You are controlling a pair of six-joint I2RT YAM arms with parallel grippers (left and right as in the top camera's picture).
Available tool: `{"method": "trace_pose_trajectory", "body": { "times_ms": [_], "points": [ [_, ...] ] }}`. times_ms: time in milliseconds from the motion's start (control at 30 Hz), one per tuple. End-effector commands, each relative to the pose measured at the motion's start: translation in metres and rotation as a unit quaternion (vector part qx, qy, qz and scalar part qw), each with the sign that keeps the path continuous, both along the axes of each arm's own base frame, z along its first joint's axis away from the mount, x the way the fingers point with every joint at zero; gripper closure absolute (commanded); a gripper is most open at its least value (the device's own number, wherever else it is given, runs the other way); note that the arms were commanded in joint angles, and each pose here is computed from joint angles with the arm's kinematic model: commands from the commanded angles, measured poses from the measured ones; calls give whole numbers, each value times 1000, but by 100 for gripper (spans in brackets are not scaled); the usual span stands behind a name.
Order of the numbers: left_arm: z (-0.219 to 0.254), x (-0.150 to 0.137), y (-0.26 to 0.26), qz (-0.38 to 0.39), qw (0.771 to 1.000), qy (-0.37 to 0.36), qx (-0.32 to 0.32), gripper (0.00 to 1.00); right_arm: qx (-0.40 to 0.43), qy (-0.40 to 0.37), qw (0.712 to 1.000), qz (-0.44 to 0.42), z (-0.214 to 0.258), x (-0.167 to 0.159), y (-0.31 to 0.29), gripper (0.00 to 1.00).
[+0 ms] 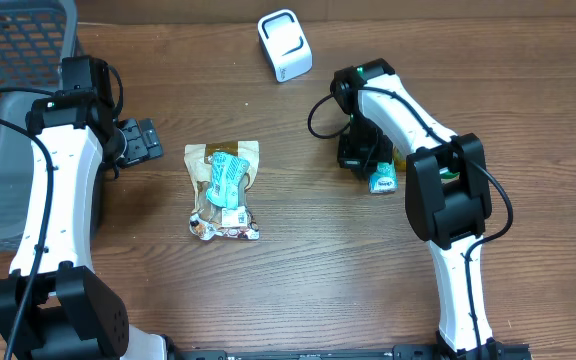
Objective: Scan the item barcode
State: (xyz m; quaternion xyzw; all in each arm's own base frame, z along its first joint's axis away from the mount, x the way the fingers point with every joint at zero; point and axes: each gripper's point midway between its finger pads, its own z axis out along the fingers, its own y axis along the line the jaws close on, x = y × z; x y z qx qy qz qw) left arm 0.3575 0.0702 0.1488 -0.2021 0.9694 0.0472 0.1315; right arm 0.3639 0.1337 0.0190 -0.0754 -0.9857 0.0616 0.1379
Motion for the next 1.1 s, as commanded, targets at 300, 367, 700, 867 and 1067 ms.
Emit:
{"method": "trace_pose_trajectory", "body": {
  "times_ms": [300, 367, 700, 867, 1067],
  "points": [
    [12, 3, 3, -3, 1000, -16, 10, 0, 286, -40, 957, 24, 40, 18, 136, 73],
    [12, 3, 3, -3, 1000, -16, 10, 0, 324, -47, 944, 30, 46, 20, 153, 51],
    [12, 3, 3, -3, 1000, -16, 10, 0, 372, -41, 924, 75, 55, -2, 203, 2],
    [12, 3, 3, -3, 1000, -16, 10, 1, 377, -39, 920, 100, 56, -17, 225, 36],
    [12, 3, 3, -3, 1000, -16, 10, 1, 373, -47, 921, 102, 55, -28, 251, 51]
  ]
}}
